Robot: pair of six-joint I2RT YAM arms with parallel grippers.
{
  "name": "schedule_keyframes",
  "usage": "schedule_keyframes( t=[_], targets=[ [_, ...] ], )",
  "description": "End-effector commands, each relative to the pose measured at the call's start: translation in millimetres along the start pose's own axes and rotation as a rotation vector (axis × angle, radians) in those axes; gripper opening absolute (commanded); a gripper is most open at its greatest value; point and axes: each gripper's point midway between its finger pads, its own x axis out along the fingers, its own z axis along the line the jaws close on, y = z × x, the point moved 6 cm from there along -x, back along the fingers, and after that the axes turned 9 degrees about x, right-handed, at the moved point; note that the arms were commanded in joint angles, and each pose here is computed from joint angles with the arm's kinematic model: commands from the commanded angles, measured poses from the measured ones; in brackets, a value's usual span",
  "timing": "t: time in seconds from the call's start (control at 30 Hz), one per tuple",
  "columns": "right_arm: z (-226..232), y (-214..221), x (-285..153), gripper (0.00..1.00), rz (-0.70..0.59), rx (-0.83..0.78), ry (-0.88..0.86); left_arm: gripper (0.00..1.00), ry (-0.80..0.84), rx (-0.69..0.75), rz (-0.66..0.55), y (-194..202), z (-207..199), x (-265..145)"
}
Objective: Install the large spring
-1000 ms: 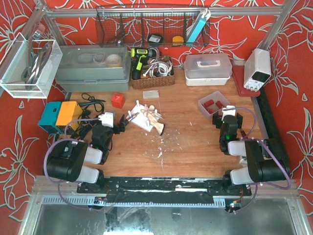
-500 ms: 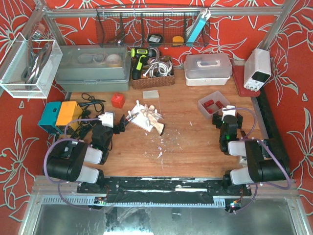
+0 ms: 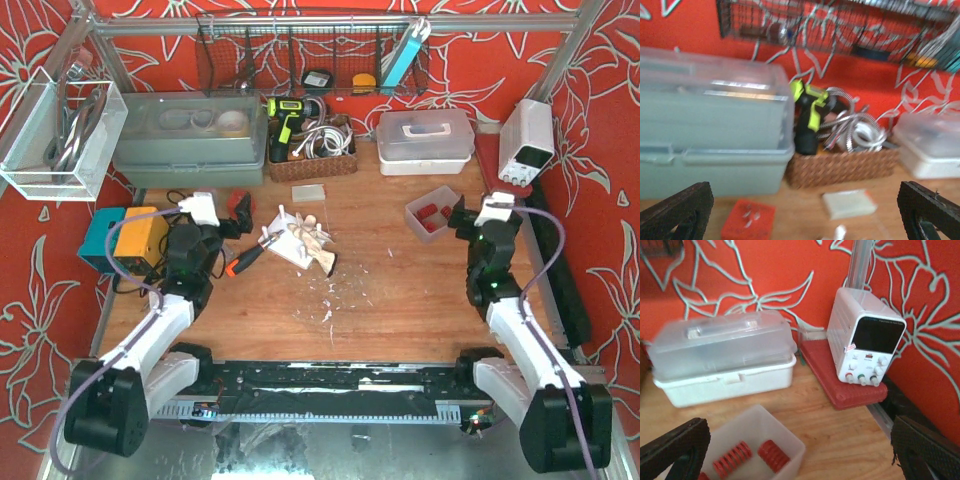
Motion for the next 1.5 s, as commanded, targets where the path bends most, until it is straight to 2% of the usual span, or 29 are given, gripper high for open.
schedule_keyframes(
  t=[0.0, 0.07, 0.13, 0.23, 0.43, 0.6, 0.7, 0.8, 0.93, 1.13, 1.2, 1.4, 1.47],
  targets=[
    [1.3, -22.3, -13.2, 0.99, 0.143, 0.169, 0.021, 1.00, 0.100, -0.196, 0.050, -27.3, -11.7, -7.9],
    [1.3, -34.3, -20.4, 0.99, 0.225, 0.255, 0.047, 1.00, 0.126, -0.285, 0.025, -44.3, -13.9, -13.1],
    [4.6, -32.2, -27.2, 0.99, 0.359, 0.253, 0.041, 1.00, 0.150, -0.338, 0.035, -58.2, -16.2, -18.9],
    [10.8, -27.6, -34.8, 0.99, 0.477, 0.226, -0.008, 1.00, 0.094, -0.422, 0.128, -58.3, -11.7, -31.8],
    [20.2, -21.0, -43.5, 0.99, 0.467, 0.384, -0.110, 1.00, 0.180, -0.427, 0.207, -45.6, -22.0, -51.5],
    [55.8, -8.5, -38.2, 0.99, 0.610, 0.422, -0.335, 0.99, 0.302, -0.367, 0.381, -26.8, -38.0, -38.1],
    [75.0, 8.5, -38.3, 0.99, 0.683, 0.381, -0.407, 0.92, 0.360, -0.342, 0.495, -9.3, -46.0, -29.5],
    [92.0, 22.7, -44.8, 0.99, 0.709, 0.298, -0.447, 0.79, 0.358, -0.327, 0.556, 4.8, -49.4, -23.2],
    [120.7, 37.6, -60.6, 0.98, 0.697, 0.128, -0.509, 0.76, 0.395, -0.159, 0.590, 7.6, -56.3, -17.0],
    [135.0, 49.5, -70.3, 0.98, 0.600, -0.026, -0.476, 0.69, 0.239, 0.218, 0.634, 11.3, -46.1, -10.1],
    [132.4, 52.8, -71.6, 0.98, 0.559, -0.055, -0.449, 0.69, 0.270, 0.330, 0.659, 22.3, -51.1, -9.7],
    [122.3, 57.7, -74.1, 0.98, 0.491, -0.051, -0.395, 0.70, 0.407, 0.463, 0.704, 44.4, -59.9, -14.7],
    [121.6, 57.9, -74.1, 0.98, 0.483, -0.039, -0.390, 0.70, 0.405, 0.521, 0.732, 55.6, -56.5, -16.5]
  ],
)
